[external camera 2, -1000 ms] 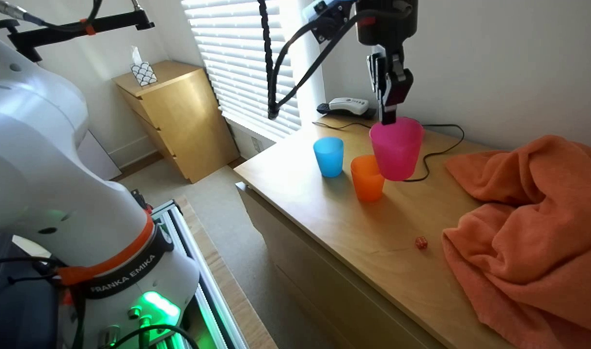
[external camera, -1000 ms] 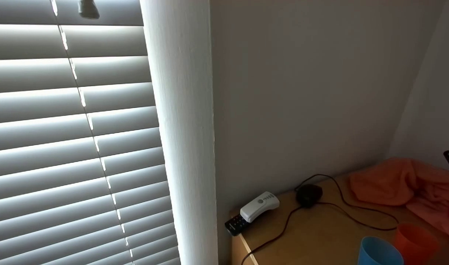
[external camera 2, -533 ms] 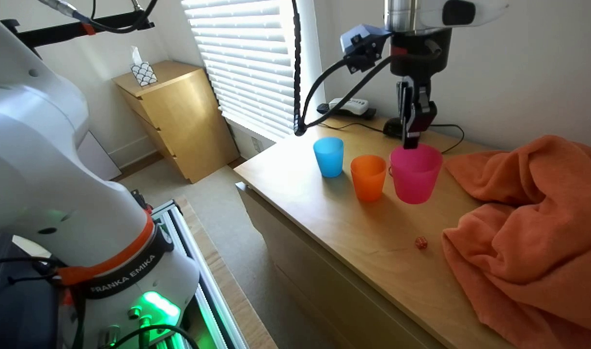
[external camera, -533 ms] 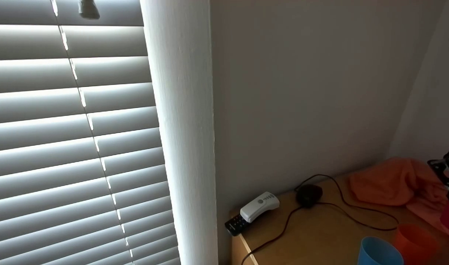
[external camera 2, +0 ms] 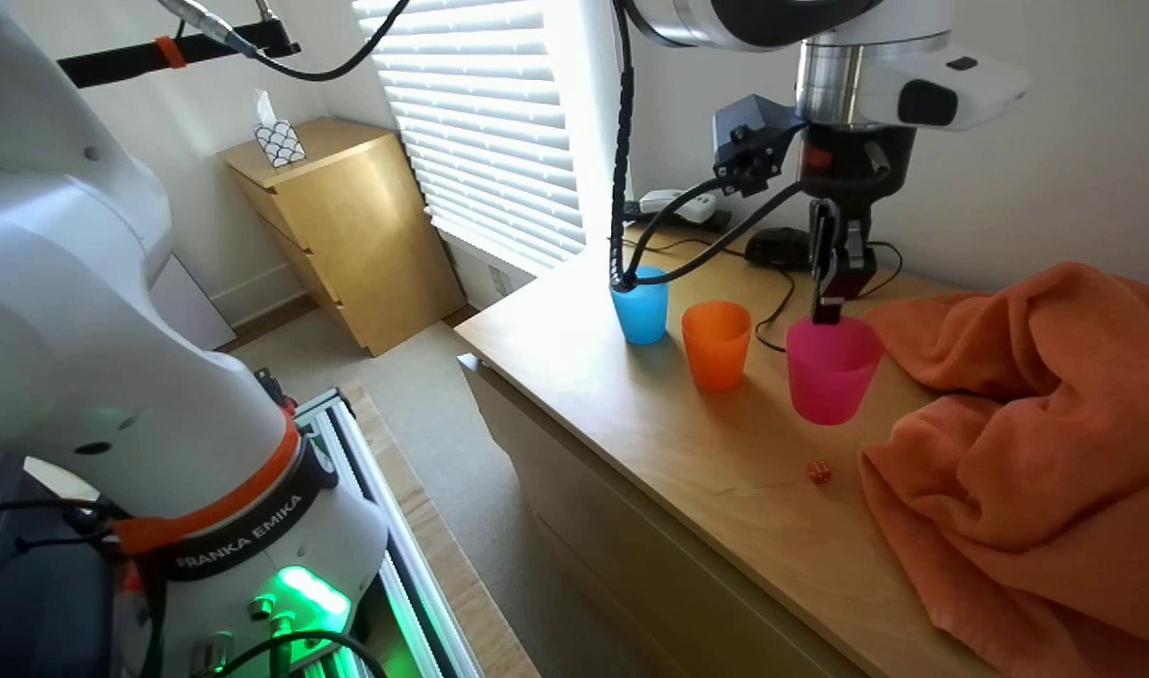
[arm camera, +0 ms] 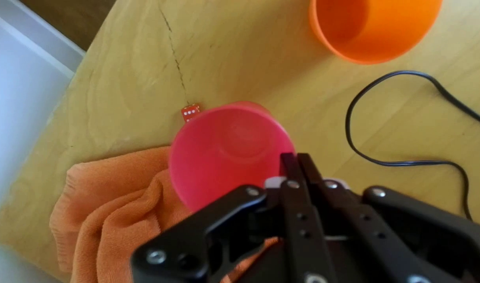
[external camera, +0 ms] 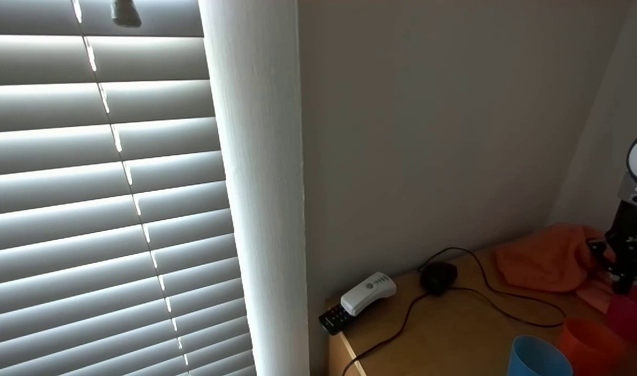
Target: Unstack the cups
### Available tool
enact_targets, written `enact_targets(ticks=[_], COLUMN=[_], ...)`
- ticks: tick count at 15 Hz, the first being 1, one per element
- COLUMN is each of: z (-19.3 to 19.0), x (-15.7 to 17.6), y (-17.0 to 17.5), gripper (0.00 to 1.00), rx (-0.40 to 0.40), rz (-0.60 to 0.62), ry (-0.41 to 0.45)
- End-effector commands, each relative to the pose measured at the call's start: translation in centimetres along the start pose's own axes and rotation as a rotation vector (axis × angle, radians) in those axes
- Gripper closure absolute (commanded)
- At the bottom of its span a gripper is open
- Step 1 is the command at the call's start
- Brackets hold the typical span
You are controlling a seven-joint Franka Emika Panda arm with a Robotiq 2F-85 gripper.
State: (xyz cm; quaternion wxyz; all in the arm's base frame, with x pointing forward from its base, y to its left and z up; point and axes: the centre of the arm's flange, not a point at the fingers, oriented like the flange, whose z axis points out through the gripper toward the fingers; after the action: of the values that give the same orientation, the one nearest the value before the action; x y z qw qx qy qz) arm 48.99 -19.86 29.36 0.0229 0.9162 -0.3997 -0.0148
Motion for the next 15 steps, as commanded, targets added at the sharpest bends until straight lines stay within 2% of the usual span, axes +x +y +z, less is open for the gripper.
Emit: enact_targets(ticks=[1,11,12,13,15], z=[1.5,3.3,3.3,3.3,3.2], x=[1.3,2.5,2.7,2.8,2.9], y=[-0.9,-1.5,-1.5,-1.4,-1.4], gripper=[0.99,0.99,0.90,0.70,0.57], rx=[0.011,-0.019,-0.022,-0.021,-0.013], rz=[0.047,0.102,0.108,0.111,0.122], ry=[-0.032,-0.059,-0.066,-0.073,-0.082])
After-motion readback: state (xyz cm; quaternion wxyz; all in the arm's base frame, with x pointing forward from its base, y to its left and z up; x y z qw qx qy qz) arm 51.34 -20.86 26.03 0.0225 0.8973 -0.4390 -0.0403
